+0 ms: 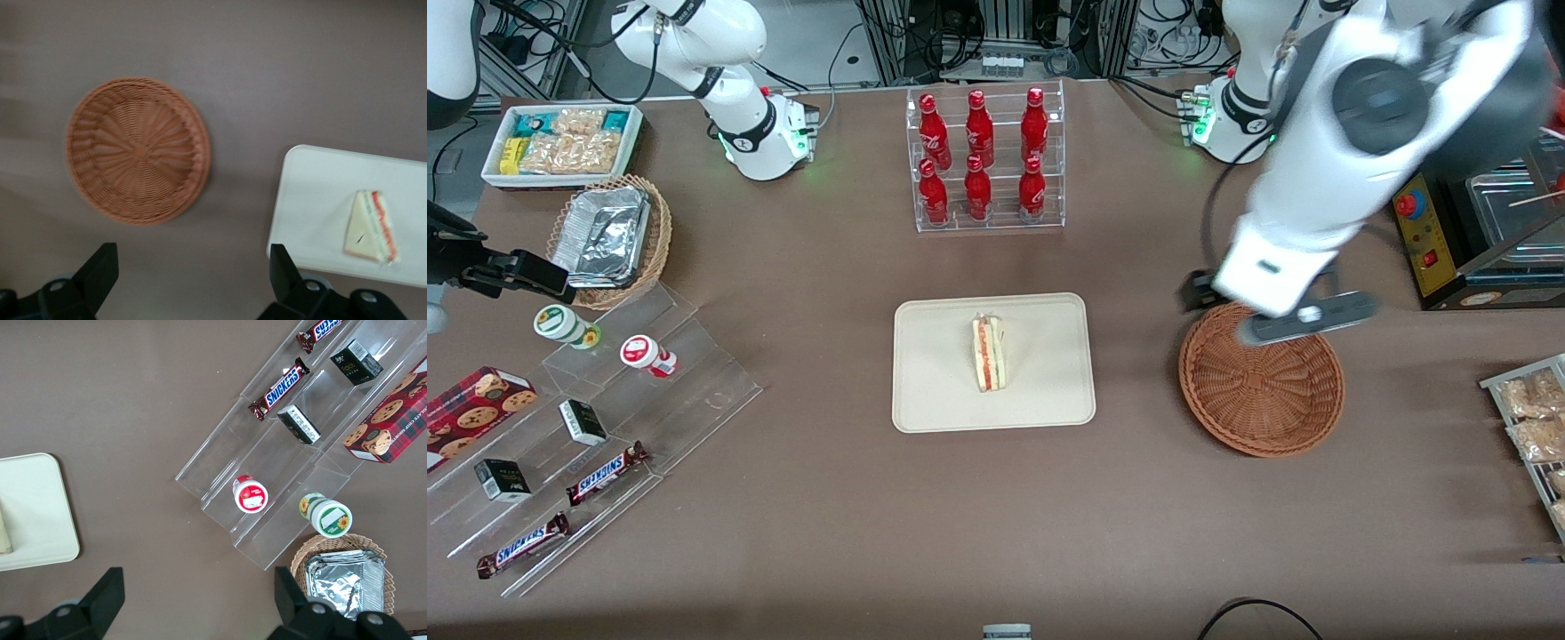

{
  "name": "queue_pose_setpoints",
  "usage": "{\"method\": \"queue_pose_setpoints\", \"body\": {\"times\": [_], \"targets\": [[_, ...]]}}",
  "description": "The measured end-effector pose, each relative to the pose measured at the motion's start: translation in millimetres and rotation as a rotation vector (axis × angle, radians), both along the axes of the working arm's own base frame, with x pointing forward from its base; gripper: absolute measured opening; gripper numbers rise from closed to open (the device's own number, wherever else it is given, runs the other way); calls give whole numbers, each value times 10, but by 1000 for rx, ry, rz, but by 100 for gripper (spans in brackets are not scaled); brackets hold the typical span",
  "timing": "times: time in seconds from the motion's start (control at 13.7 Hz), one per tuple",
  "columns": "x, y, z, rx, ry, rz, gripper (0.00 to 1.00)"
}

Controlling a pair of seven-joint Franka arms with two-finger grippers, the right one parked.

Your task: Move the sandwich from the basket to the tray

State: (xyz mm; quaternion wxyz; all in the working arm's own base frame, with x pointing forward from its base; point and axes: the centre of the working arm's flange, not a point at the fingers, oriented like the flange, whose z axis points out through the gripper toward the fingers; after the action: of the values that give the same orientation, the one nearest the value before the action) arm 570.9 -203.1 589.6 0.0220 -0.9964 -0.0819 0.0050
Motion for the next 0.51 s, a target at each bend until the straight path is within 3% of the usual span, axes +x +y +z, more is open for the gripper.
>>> {"method": "queue_pose_setpoints", "body": {"times": [0.29, 0.51], "targets": [[-162, 963, 305, -20, 2, -73, 100], [-291, 1294, 273, -17, 22, -109, 100]]}}
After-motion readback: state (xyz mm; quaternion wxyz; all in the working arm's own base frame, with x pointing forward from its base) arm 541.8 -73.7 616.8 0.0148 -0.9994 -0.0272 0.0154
